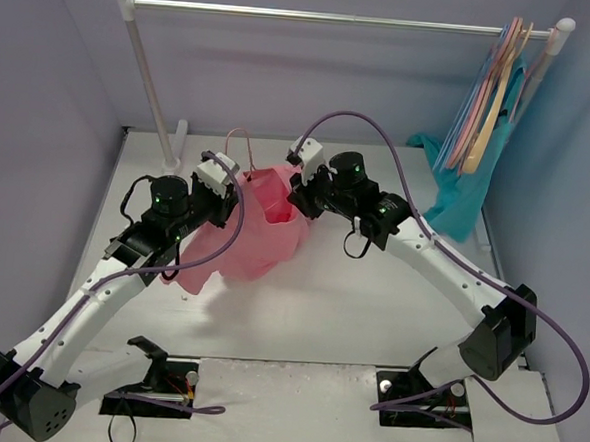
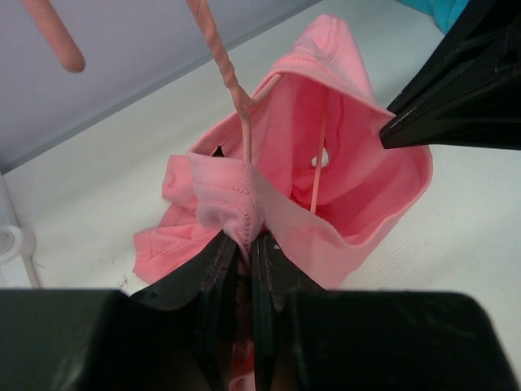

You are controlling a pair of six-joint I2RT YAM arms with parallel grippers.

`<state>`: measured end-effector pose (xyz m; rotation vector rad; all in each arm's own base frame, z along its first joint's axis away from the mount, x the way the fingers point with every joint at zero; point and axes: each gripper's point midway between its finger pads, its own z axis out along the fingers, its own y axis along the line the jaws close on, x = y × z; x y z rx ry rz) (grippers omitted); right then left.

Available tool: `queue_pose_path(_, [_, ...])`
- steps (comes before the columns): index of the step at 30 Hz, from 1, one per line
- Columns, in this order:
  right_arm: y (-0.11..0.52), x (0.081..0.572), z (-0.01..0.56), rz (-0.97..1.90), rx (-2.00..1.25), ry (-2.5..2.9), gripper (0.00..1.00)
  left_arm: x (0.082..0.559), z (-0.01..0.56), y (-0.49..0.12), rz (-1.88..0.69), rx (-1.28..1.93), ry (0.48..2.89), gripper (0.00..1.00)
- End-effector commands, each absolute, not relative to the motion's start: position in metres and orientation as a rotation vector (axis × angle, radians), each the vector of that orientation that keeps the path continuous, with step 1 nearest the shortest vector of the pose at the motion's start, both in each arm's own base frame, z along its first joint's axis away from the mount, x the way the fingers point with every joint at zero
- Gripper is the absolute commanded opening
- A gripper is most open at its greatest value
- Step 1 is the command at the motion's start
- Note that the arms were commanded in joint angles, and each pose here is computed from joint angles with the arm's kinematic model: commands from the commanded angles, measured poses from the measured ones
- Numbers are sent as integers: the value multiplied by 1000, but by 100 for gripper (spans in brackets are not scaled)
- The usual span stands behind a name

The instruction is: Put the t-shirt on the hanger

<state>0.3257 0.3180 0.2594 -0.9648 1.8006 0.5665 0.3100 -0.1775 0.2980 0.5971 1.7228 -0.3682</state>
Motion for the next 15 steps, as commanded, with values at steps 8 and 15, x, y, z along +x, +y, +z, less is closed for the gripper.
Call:
queue_pose_path(8, [313,326,308,573,-1055,1677,48,292,336,-193,-476,632,1432,0])
queue_pose_path(15, [260,355,343,674,-1108,1572,46,283,331,-189,-454,684,1428,0])
